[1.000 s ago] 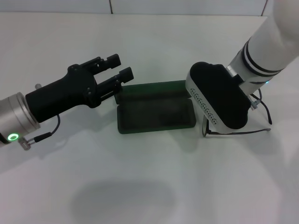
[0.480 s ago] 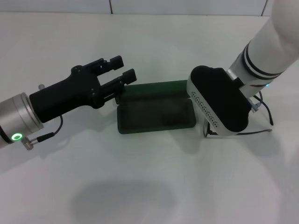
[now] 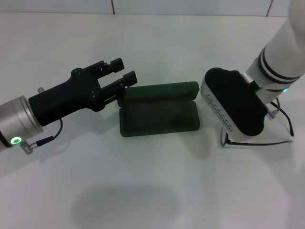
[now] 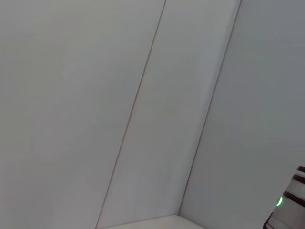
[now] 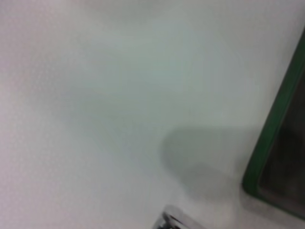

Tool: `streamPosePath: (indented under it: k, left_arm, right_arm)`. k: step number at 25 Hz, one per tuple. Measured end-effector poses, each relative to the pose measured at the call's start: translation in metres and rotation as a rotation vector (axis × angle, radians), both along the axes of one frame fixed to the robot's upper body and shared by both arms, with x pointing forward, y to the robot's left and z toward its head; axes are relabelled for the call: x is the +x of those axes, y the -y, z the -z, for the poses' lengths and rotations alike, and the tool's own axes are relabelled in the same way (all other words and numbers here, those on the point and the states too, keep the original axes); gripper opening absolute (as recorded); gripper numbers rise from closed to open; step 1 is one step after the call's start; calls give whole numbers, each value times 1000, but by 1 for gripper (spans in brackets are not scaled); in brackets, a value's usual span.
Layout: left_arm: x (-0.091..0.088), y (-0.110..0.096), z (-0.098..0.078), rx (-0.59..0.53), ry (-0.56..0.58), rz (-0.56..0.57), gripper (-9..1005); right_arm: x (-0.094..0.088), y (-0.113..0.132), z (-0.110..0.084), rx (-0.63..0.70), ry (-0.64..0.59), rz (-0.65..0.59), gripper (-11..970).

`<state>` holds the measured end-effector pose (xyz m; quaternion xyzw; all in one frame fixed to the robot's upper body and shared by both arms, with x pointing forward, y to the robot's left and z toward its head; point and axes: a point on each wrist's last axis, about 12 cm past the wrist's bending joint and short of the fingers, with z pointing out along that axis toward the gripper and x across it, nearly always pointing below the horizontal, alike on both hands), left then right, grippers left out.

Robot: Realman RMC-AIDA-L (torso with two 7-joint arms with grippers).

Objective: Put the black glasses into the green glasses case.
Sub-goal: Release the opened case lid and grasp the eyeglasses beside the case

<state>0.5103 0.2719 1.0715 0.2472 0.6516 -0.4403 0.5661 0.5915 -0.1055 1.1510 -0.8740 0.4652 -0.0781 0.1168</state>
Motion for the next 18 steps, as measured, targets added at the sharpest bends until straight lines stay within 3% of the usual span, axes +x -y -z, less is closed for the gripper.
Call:
streamPosePath:
  k: [7,10,18]
  left_arm:
    - [1,0,0,3,-5,-6,575]
    - [1,0,0,4,-4,-6,574]
    - [1,2,1,2,-4,-8,573]
  right_arm:
    - [3,8,-2,-10,34,29,480]
    - [3,8,-3,-12,39,29,384]
    - [3,7,-3,-14,45,15,381]
